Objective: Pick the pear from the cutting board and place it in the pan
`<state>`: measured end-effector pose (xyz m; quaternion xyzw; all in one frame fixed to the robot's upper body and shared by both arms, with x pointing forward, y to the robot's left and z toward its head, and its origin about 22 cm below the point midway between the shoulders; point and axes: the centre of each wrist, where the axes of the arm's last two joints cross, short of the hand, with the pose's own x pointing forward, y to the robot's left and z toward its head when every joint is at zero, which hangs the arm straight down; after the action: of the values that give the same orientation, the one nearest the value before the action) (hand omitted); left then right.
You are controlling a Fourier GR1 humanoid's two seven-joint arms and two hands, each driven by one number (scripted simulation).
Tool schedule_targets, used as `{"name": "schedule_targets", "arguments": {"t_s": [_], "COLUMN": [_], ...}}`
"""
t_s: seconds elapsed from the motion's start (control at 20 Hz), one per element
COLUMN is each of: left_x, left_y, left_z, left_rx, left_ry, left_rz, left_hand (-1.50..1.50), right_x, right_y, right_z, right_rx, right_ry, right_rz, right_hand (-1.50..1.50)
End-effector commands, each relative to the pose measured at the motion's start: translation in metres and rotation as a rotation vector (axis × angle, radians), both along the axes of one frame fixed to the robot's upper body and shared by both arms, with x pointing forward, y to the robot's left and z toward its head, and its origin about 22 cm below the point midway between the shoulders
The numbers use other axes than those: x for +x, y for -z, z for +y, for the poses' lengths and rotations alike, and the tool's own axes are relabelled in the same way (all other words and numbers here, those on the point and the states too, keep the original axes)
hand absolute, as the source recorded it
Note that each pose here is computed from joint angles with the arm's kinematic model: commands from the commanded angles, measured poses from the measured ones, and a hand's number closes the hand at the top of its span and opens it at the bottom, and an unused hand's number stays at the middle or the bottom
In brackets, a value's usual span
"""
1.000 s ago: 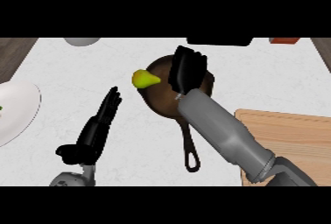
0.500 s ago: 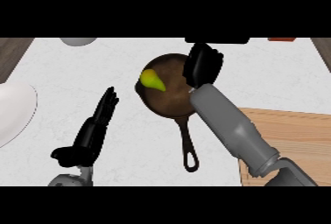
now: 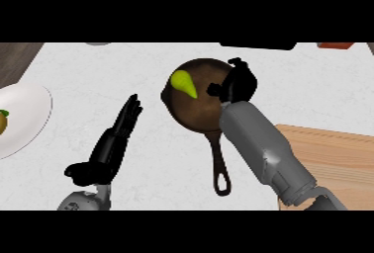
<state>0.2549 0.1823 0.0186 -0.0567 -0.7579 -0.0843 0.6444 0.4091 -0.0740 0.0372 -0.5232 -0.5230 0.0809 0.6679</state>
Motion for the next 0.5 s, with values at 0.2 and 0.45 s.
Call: {"name": "schedule_targets", "arguments": {"t_s": [0.2,0.45], "left_x": [-0.002,-0.001], "left_y": [-0.003,0.001], "left_z": [0.002,0.010], "left_rx": [-0.003,-0.007], "left_ry": [-0.005,-0.011], "left_rz": [0.013,0.021], "left_hand": [0.00,0.00], "right_x": [0.009,0.005], "right_y": [-0.008,-0.012], "right_z": [-0.007,-0.009], "right_rx": [0.111,0.201], "right_ry": [-0.101,-0.062], "right_rz": [-0.108,-0.317], "right_hand": [-1.50,-1.50]}}
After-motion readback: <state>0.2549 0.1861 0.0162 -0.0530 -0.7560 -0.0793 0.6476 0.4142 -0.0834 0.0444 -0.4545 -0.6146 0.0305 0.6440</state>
